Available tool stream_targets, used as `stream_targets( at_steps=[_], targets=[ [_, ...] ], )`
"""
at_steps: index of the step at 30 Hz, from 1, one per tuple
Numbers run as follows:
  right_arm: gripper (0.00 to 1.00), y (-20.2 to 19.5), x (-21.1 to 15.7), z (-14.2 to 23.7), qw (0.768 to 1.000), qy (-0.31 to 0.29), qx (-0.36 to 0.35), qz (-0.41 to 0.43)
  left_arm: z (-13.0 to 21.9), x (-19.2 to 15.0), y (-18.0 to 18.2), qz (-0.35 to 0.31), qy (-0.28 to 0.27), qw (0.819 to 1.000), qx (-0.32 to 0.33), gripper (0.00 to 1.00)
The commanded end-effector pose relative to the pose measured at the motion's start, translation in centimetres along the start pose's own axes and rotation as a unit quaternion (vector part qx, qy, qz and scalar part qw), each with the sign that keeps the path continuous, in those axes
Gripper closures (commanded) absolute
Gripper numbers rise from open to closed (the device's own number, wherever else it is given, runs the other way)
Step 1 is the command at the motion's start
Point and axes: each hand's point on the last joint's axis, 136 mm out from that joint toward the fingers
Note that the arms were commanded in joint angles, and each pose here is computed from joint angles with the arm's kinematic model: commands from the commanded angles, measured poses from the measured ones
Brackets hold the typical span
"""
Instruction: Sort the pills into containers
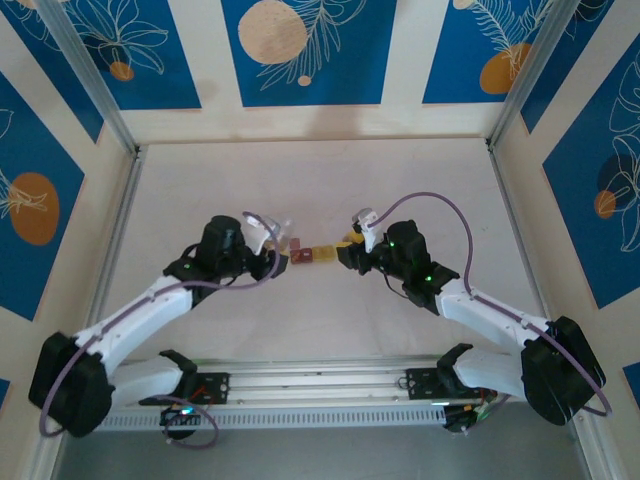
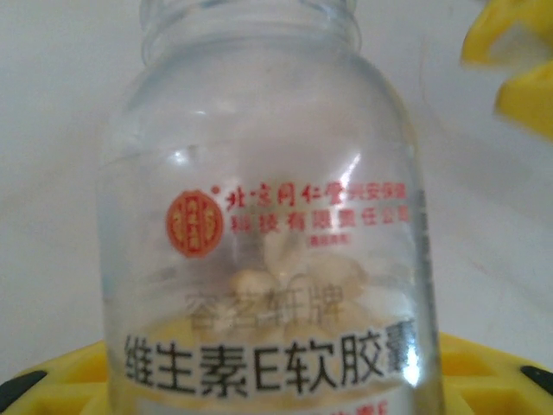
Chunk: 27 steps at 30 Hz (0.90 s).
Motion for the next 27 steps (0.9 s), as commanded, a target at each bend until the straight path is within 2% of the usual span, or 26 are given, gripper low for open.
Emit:
stream_targets(
  at_steps=[1, 5, 13, 19, 27],
  targets=[
    [1.0, -0.2, 0.9, 0.1, 1.0, -0.014, -0.002, 0.002, -1.3, -5.7, -0.1, 0.068, 0.158, 0.985, -0.013, 1.0],
    [1.0, -0.3, 1.0, 0.3, 1.0, -0.015, -0.004, 0.003, -3.0, -7.0, -0.1, 0.107, 0.219, 0.97, -0.021, 1.0],
    [1.0, -0.2, 1.0, 0.3, 1.0, -0.016, -0.002, 0.001, -4.7, -8.0, 0.9, 0.126, 0.263, 0.956, -0.003, 1.0],
    [1.0, -0.1, 1.1, 0.3, 1.0, -0.017, -0.001, 0.001, -4.9, -8.7, 1.8, 0.123, 0.307, 0.943, 0.02, 1.0],
    [1.0, 0.0, 1.3, 0.5, 1.0, -0.02, 0.003, 0.0, -5.0, -8.5, 2.5, 0.115, 0.333, 0.935, 0.035, 1.0]
  ],
)
Point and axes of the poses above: each hand's point on the last joint's axis, 136 mm out from that joint toward the fingers, its own z axis back along the fingers, its own y axis along the line the jaws close on, x = y × z, and after that the axes turned 12 degrees about z, right-handed
